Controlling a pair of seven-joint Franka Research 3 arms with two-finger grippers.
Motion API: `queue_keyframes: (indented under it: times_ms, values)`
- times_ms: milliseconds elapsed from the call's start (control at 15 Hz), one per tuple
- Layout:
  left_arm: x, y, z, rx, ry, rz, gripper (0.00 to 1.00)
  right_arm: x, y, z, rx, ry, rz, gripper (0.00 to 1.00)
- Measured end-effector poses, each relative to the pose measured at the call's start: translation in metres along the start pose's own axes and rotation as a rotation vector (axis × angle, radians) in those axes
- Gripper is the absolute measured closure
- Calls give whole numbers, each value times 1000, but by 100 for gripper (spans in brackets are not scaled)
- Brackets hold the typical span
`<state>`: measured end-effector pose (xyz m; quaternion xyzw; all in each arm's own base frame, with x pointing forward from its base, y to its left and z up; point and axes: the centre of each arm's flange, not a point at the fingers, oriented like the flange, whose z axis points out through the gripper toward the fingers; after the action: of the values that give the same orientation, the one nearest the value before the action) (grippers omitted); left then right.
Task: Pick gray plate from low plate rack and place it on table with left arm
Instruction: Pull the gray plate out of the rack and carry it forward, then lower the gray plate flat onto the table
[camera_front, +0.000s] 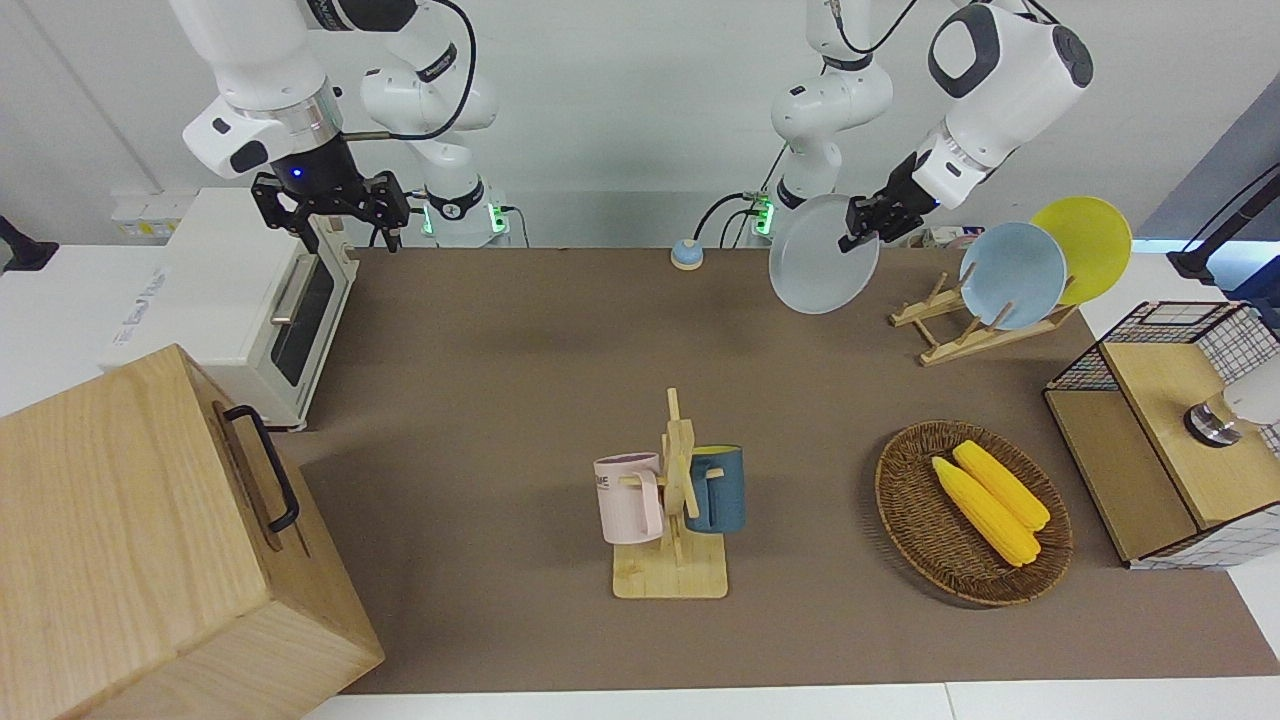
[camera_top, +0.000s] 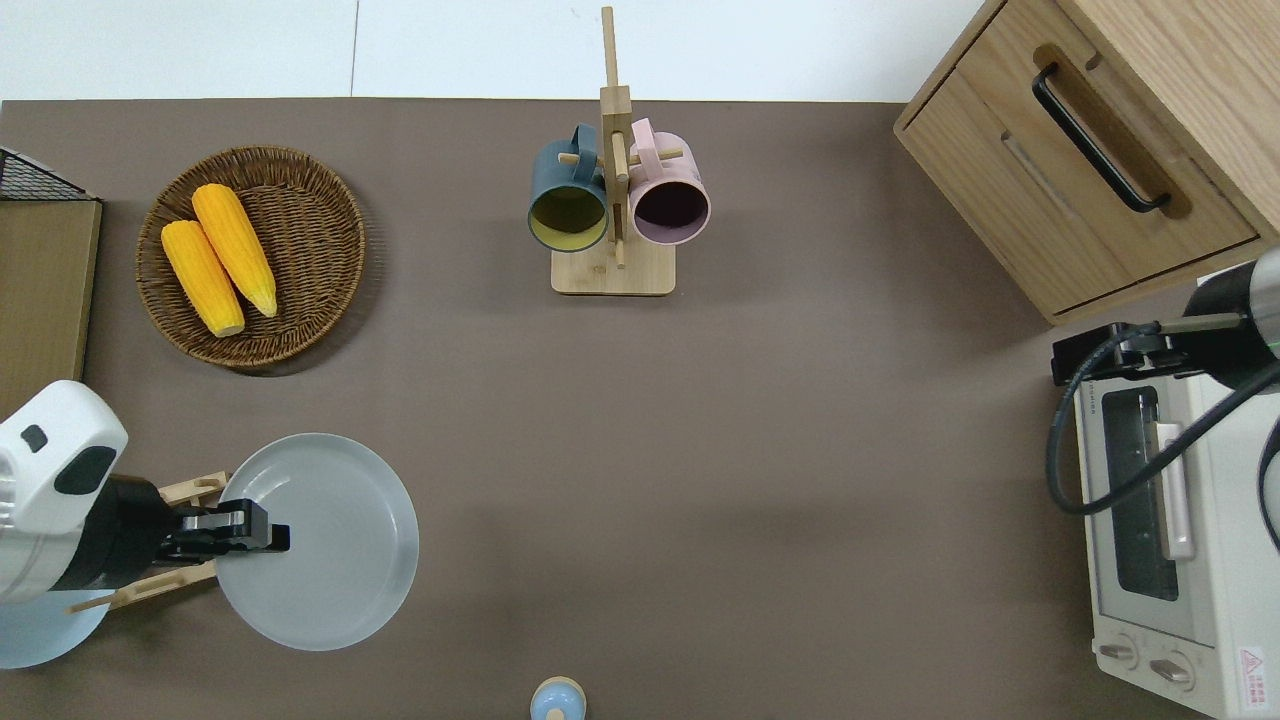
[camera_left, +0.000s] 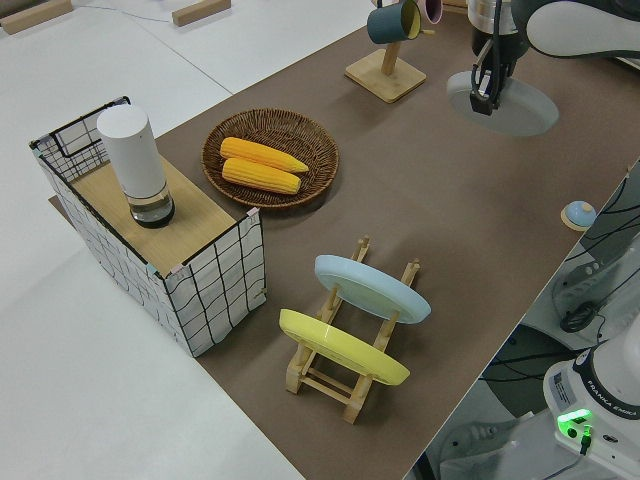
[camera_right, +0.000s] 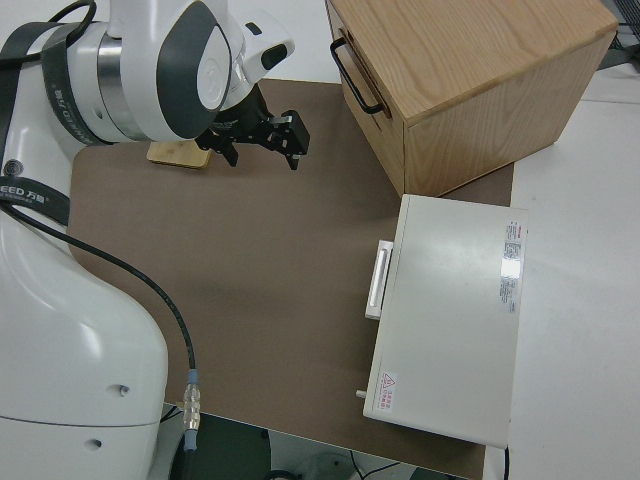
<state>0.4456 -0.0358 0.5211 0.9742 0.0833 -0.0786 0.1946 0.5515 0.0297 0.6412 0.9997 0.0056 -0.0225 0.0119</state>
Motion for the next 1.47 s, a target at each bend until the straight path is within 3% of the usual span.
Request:
queue_keyframes:
  times_ms: [200,533,1067,1467]
  values:
    - [3,-9,26,-22,3,-28,93,0,0,0,0,0,0,1]
    - [3,-13,57,-34,5,-35,93,0,0,0,0,0,0,1]
    - [0,-36,110,-81,32,35,93,0,0,0,0,0,0,1]
    - [7,-53,143,-66,54,68,93,0,0,0,0,0,0,1]
